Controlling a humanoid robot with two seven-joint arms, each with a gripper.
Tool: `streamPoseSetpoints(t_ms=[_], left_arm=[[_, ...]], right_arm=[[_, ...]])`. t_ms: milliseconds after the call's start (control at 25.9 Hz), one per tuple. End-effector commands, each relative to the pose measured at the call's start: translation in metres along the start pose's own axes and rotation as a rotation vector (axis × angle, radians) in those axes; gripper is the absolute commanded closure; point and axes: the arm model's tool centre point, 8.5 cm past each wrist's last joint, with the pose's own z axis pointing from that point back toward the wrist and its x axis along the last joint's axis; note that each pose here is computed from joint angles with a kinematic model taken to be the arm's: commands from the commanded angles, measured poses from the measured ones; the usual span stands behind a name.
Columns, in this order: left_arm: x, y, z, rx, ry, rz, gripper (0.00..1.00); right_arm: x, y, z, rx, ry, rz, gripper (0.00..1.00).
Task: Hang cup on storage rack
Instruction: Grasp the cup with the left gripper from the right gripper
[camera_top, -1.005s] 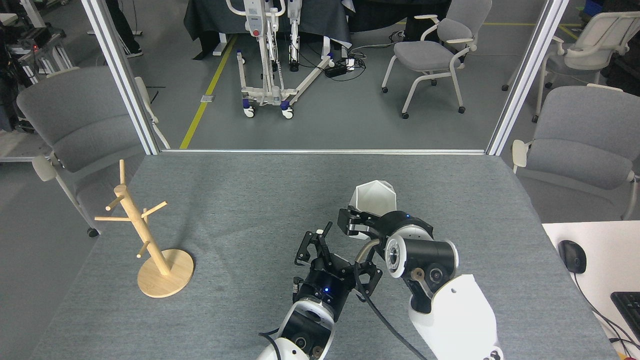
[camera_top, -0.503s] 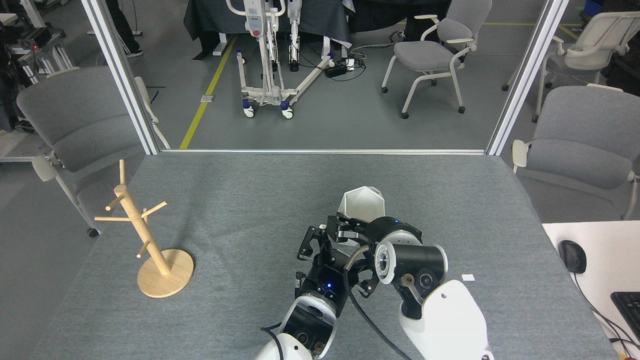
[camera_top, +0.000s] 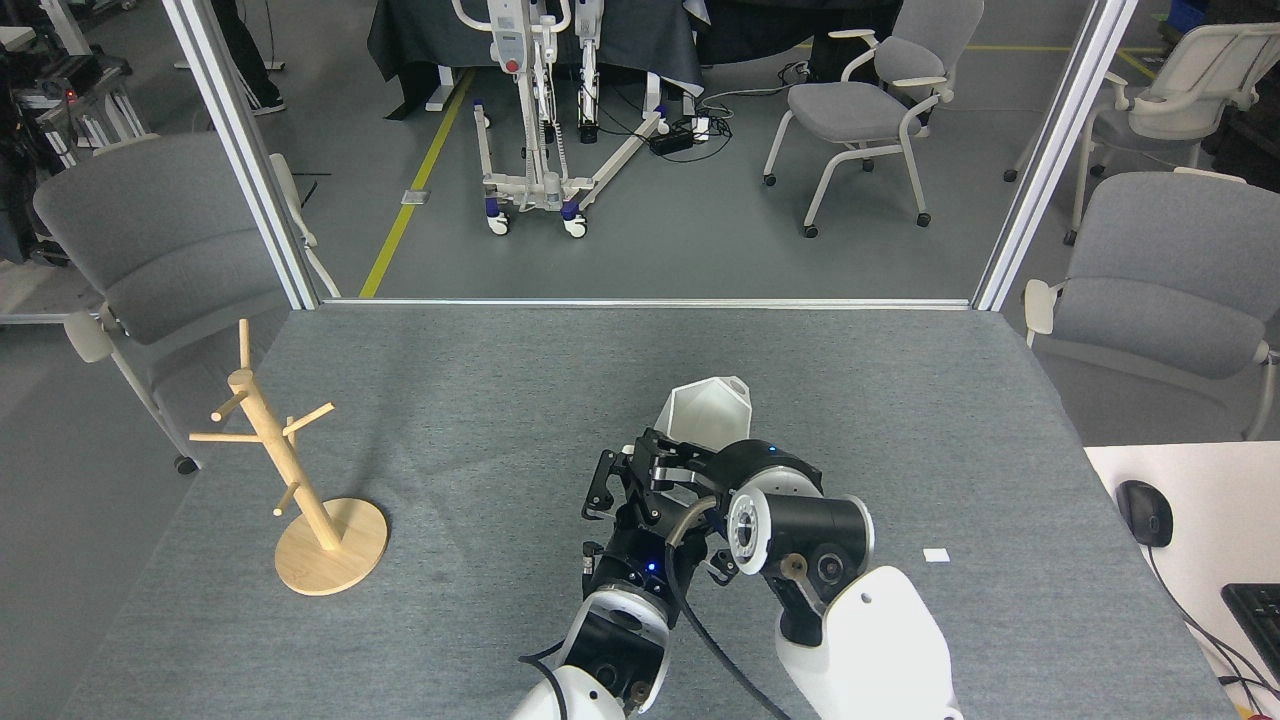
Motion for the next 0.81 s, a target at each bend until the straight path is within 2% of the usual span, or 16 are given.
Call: streamPoseSetpoints(t_ms=[0, 39, 309, 348, 464, 580, 618, 696, 773], left_arm=[[0.007, 0.003, -0.002, 0.007, -0.078, -0.014, 0.08], [0.007, 0.003, -0.002, 0.007, -0.076, -0.014, 0.10], [0.005, -0.016, -0.002, -0.037, -0.064, -0.024, 0.10], [0.005, -0.015, -0.003, -0.034, -0.063, -0.026, 0.15], [0.005, -0.016, -0.003, -0.034, -0.061, -0.035, 0.40], [0.004, -0.016, -0.003, -0.040, -0.062, -0.033, 0.55], [0.005, -0.015, -0.002, -0.038, -0.065, -0.032, 0.64], [0.007, -0.013, -0.002, -0.035, -0.076, -0.033, 1.00], [0.007, -0.014, -0.002, -0.037, -0.084, -0.032, 1.00]], right_arm=[[0.013, 0.009, 0.000, 0.018, -0.029, 0.016, 1.00], [0.014, 0.009, 0.000, 0.019, -0.030, 0.015, 1.00], [0.014, 0.011, 0.000, 0.023, -0.031, 0.011, 1.00], [0.014, 0.012, 0.000, 0.026, -0.032, 0.010, 1.00], [0.014, 0.012, 0.000, 0.026, -0.032, 0.010, 1.00], [0.014, 0.012, 0.000, 0.026, -0.032, 0.010, 1.00], [0.014, 0.011, 0.000, 0.025, -0.032, 0.010, 1.00], [0.014, 0.011, 0.000, 0.025, -0.032, 0.010, 1.00], [0.014, 0.012, 0.000, 0.026, -0.032, 0.010, 1.00]])
